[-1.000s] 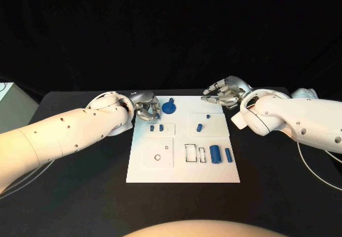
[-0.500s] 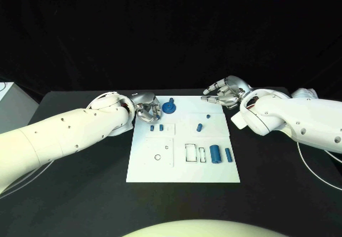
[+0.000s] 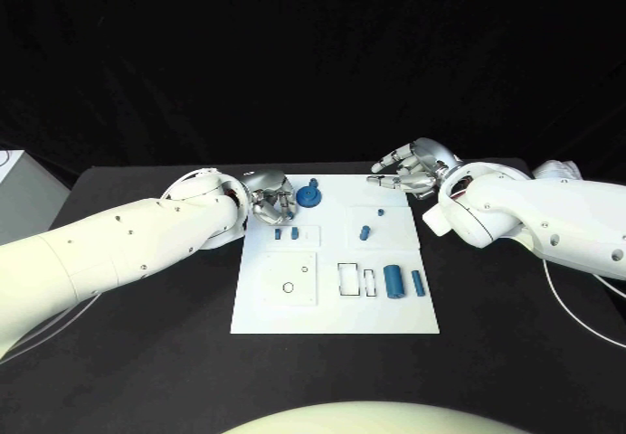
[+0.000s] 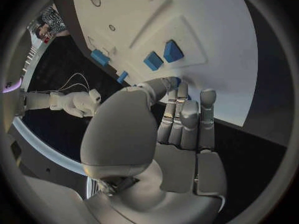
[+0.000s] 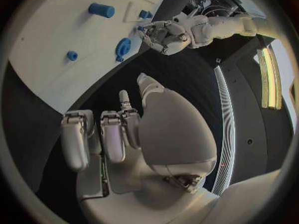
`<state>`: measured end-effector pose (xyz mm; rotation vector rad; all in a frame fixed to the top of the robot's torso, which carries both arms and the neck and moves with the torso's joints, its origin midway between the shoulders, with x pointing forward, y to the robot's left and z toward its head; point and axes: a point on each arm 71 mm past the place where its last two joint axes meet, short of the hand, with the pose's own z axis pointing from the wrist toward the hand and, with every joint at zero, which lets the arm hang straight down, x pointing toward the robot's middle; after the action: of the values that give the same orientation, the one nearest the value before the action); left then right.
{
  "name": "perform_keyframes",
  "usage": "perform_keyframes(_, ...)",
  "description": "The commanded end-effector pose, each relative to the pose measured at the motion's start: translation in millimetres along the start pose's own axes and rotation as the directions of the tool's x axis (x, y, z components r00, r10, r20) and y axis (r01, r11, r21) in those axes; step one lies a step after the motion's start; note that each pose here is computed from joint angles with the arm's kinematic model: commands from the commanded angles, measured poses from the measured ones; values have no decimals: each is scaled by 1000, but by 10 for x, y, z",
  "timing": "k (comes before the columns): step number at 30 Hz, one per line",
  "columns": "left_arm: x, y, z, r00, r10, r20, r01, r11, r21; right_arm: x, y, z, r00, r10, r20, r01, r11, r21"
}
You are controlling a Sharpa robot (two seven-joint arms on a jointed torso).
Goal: Assemble the parts on the task board
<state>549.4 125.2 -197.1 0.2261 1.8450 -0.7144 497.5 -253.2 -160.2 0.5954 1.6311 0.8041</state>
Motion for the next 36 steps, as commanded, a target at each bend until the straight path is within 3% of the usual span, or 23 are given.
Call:
perform_keyframes(1, 54, -32, 15, 999, 2, -36, -2, 1000, 7, 13, 13, -4, 1000, -6, -9, 6, 1000, -15)
perform_keyframes(19, 89, -16, 16, 997, 8, -73, -9, 1000, -17, 13, 12, 2, 1000, -6, -8, 6, 1000, -15)
perform_keyframes(36, 64, -2, -7, 999, 7, -34, -7, 1000, -17, 13, -2, 6, 1000, -7, -9, 7, 1000, -11)
